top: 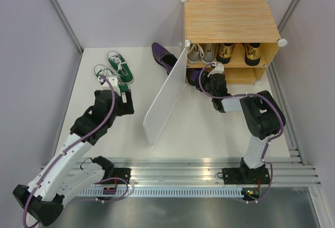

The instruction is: Place and organize the shoes in the shoe cabinet

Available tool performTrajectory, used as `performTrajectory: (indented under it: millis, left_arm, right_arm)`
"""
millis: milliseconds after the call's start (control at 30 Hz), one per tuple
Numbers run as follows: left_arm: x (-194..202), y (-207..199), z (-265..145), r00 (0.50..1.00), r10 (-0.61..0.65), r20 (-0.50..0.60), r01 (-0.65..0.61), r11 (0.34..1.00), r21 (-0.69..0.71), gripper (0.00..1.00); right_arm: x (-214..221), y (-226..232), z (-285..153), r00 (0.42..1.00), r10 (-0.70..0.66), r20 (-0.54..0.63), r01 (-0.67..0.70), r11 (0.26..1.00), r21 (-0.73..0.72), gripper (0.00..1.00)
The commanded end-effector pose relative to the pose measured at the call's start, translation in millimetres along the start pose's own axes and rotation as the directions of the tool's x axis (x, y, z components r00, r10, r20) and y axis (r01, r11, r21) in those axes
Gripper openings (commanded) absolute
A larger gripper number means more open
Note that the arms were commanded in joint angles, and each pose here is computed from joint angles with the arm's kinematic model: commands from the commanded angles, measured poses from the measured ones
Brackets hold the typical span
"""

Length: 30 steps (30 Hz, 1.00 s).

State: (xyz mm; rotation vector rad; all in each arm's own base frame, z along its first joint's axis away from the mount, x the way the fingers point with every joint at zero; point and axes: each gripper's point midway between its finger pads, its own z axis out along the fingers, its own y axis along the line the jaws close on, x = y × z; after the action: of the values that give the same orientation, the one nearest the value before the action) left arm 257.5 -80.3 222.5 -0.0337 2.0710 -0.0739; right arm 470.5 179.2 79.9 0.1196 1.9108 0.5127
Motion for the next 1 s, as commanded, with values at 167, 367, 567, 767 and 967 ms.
performTrajectory:
  millis: [167,367,567,767,967]
  left_arm:
    - [-8,-3,3,0.999,-0.016,0.030,0.016,1.000,0.008,0.95]
    - [-8,-4,3,1.000,-0.016,0.027,0.015,1.000,0.011,0.95]
    - [-9,-4,2,0.999,-0.016,0.031,0.016,1.000,0.014,0.95]
    - [-10,-4,1,0.999,-0.018,0.035,0.017,1.000,0.015,0.95]
    - [-12,-5,0,0.999,-0.024,0.041,0.023,0.999,0.026,0.95]
  right_arm:
    - [-36,16,23,0.995,0.016,0.101,-0.013,0.999,-0.036,0.36]
    - [-35,14,29,0.995,0.008,0.099,-0.006,1.000,-0.026,0.35]
    - [-27,12,19,0.997,0.007,0.083,-0.005,1.000,-0.029,0.35]
    - [-30,13,-20,0.995,-0.009,0.096,0.013,0.999,-0.041,0.44]
    - [-43,-1,-67,0.989,-0.086,0.119,0.082,0.996,0.039,0.64]
